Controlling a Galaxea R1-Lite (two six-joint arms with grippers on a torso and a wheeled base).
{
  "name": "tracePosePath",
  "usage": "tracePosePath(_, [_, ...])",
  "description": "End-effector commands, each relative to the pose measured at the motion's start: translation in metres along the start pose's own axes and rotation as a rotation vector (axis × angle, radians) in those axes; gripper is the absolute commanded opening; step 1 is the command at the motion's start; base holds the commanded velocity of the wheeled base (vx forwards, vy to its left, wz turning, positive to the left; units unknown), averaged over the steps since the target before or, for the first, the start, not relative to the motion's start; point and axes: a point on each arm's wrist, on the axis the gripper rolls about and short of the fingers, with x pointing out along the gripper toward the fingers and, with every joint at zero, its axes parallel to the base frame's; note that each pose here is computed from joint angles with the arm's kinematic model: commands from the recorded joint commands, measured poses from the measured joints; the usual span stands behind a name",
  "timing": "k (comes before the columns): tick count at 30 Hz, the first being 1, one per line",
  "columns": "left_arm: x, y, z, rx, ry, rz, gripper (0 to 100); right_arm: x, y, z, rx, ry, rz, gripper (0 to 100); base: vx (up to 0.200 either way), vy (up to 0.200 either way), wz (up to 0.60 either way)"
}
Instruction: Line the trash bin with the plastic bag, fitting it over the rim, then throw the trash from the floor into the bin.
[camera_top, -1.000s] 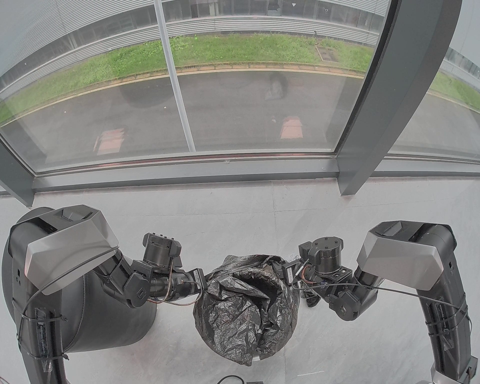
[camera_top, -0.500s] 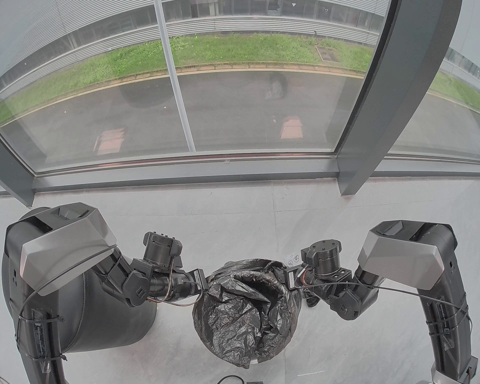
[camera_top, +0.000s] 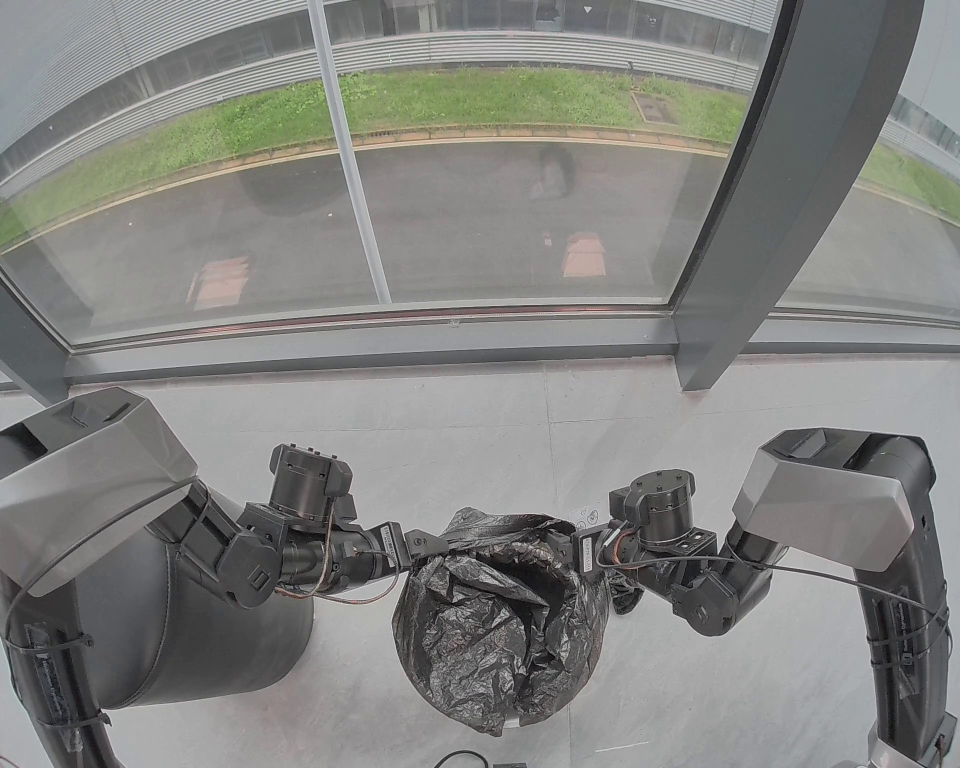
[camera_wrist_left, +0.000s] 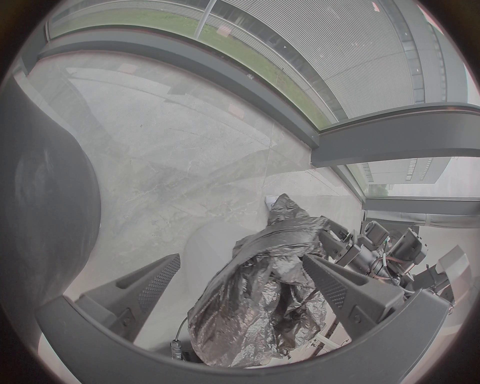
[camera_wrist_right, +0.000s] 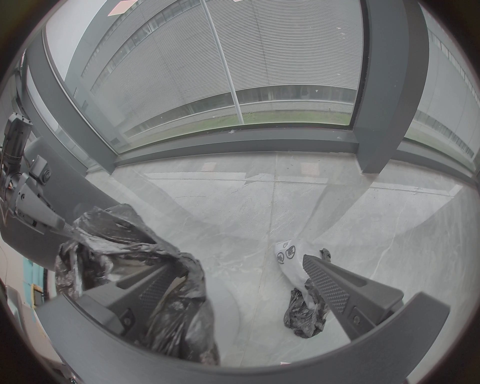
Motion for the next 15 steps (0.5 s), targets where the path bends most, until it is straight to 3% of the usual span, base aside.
tracePosePath(1, [-0.015,-0.009,0.002,0.011,-0.023,-0.022,100,-0.011,0.001,0.005,0.004,0.003,0.019,100,0.000,0.000,0.00])
tracePosePath(8, [-0.028,-0.012,0.000,0.016,-0.032,-0.029,100,-0.023,0.000,0.008,0.004,0.020,0.056,100,0.000,0.000,0.00])
tracePosePath(15, [-0.061,-0.029,-0.003,0.043,-0.068,-0.073,100,-0.039,0.000,0.024,0.010,-0.010,0.069,100,0.000,0.000,0.00])
